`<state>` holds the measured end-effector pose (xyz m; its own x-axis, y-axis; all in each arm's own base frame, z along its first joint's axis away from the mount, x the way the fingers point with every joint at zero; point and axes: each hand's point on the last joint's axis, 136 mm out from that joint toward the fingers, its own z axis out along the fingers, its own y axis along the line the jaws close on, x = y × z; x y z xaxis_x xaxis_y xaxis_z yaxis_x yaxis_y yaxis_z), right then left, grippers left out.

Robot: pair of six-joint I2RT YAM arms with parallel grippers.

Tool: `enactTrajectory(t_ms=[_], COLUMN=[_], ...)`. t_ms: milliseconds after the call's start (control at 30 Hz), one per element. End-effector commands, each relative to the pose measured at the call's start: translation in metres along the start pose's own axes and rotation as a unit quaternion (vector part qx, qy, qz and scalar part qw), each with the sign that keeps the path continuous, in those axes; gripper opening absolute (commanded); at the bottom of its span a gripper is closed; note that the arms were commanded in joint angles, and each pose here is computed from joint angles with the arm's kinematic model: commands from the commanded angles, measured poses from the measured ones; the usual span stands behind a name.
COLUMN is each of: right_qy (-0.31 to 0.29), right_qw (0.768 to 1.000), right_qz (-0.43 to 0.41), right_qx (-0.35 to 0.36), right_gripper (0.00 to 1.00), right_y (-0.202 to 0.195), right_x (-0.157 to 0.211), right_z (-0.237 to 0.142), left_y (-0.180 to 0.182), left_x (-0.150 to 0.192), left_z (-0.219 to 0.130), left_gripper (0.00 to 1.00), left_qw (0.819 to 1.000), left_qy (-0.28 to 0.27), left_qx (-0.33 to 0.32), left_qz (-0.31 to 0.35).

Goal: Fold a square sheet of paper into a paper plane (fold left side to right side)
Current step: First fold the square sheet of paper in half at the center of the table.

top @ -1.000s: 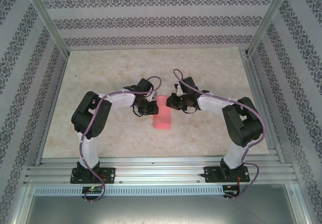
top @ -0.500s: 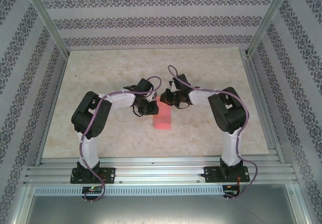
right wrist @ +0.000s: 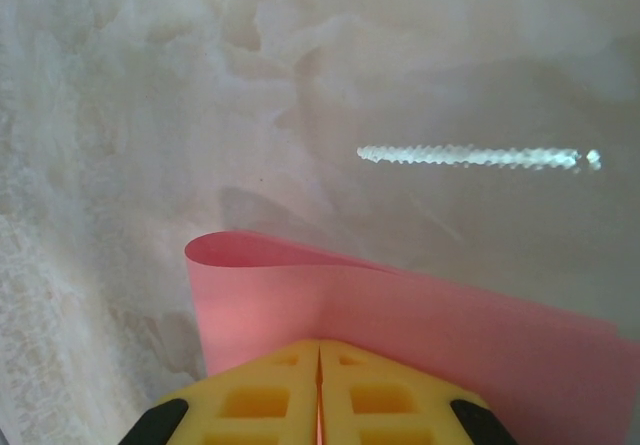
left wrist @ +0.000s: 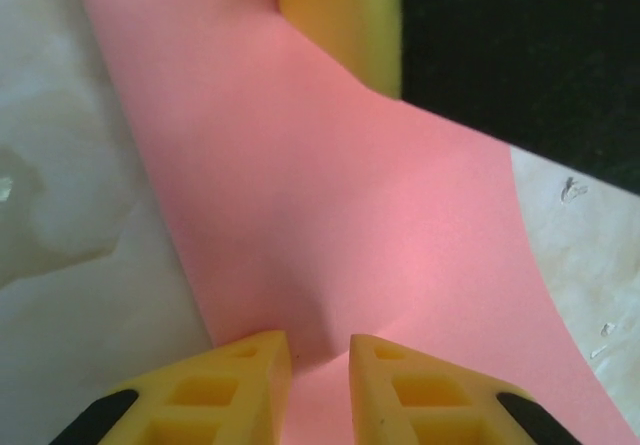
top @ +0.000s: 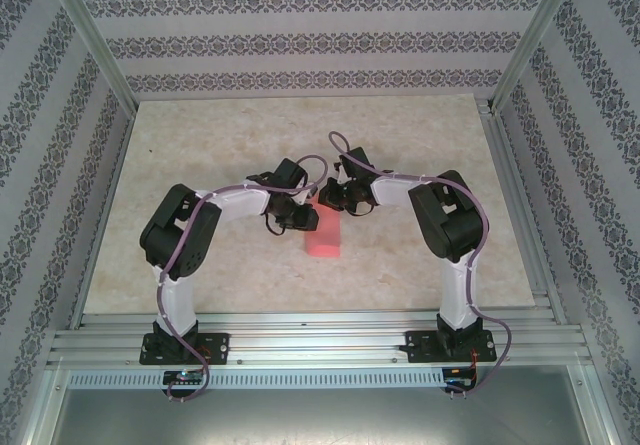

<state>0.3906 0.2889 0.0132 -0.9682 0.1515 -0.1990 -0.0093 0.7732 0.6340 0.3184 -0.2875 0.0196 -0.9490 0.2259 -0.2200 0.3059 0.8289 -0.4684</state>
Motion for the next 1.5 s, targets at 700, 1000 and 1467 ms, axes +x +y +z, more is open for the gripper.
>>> enactTrajectory(t_ms=[700,1000,1467], right_qy=[0.031,0.032,0.033], right_qw=[0.996,0.996,0.996], right_qz=[0.017,0.015,0.015], right_qx=[0.076,0.077,0.077], right_gripper=[0.06,0.06,0.06], right_y=[-0.046,-0.045,-0.047], right_x=[0.026,0.026,0.026], right_z=[0.021,0.021,0.022], left_y=[-0.018,-0.034,-0.039], left_x=[0.081,0.102,0.146], left_z=[0.006,0.01,0.016], left_gripper=[0.25,0.26,0.26], left_qw=[0.995,0.992,0.989], left_qy=[0.075,0.087,0.116], left_qx=[0.027,0.039,0.043], left_qz=[0.065,0.083,0.084])
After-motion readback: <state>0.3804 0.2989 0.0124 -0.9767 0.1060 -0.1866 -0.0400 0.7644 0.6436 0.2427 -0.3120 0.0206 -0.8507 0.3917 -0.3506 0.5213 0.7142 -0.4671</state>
